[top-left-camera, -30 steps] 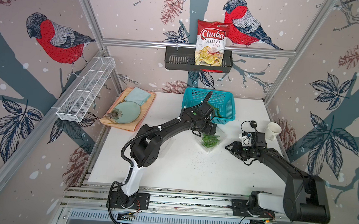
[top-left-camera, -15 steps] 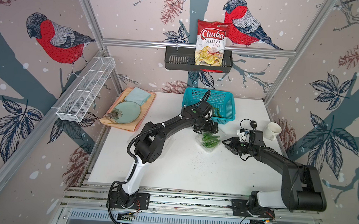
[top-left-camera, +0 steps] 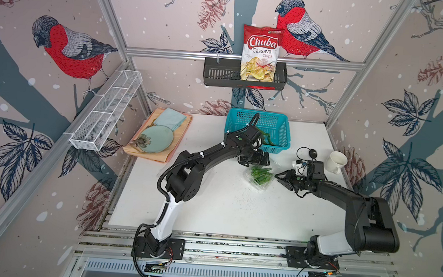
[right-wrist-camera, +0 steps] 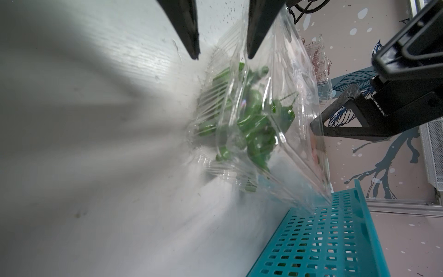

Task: Take small green peppers out of containers
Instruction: Adjust the packing box at the center of the board.

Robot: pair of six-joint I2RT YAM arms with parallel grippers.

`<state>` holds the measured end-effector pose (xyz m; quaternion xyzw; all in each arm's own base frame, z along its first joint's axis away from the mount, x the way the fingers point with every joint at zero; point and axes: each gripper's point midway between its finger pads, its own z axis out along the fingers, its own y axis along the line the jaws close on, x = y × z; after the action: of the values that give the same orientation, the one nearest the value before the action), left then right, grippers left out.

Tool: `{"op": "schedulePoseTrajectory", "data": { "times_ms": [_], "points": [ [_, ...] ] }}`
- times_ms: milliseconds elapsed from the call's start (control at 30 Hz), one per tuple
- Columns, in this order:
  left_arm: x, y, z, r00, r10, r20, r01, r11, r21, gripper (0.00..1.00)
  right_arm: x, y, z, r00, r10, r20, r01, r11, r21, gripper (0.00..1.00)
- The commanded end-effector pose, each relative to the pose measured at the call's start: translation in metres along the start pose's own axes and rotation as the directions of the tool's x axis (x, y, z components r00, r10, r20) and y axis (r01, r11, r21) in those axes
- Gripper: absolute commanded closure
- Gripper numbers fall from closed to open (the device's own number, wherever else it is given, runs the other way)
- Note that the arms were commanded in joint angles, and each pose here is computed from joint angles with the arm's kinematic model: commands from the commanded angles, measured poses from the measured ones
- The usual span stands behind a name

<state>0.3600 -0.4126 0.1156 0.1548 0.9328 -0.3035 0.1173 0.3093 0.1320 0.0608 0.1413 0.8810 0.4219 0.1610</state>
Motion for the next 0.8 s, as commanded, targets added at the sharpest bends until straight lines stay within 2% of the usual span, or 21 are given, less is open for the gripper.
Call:
{"op": "schedulePoseTrajectory", "data": {
  "times_ms": [0,267,600,767],
  "points": [
    [-0.004,-0.005,0.000,1.000,-0.002,0.010,0.002,1.000,0.030,0.04,-0.002,0.004,0.001,1.000,-0.024,0.006,0.024,1.000,-0.021,0.67],
    [-0.001,-0.009,0.008,1.000,-0.002,-0.009,0.003,0.999,0.052,0.05,-0.010,0.014,0.008,0.998,-0.055,0.002,0.055,0.996,-0.063,0.68],
    [0.000,-0.012,0.013,1.000,-0.010,-0.018,0.011,0.998,0.066,0.05,-0.003,0.016,0.021,0.997,-0.070,-0.034,0.067,0.994,-0.090,0.67],
    [0.003,-0.012,0.015,0.999,-0.012,-0.032,0.014,0.997,0.073,0.05,0.003,0.023,0.023,0.991,-0.122,-0.053,0.114,0.984,-0.138,0.63]
  ]
}}
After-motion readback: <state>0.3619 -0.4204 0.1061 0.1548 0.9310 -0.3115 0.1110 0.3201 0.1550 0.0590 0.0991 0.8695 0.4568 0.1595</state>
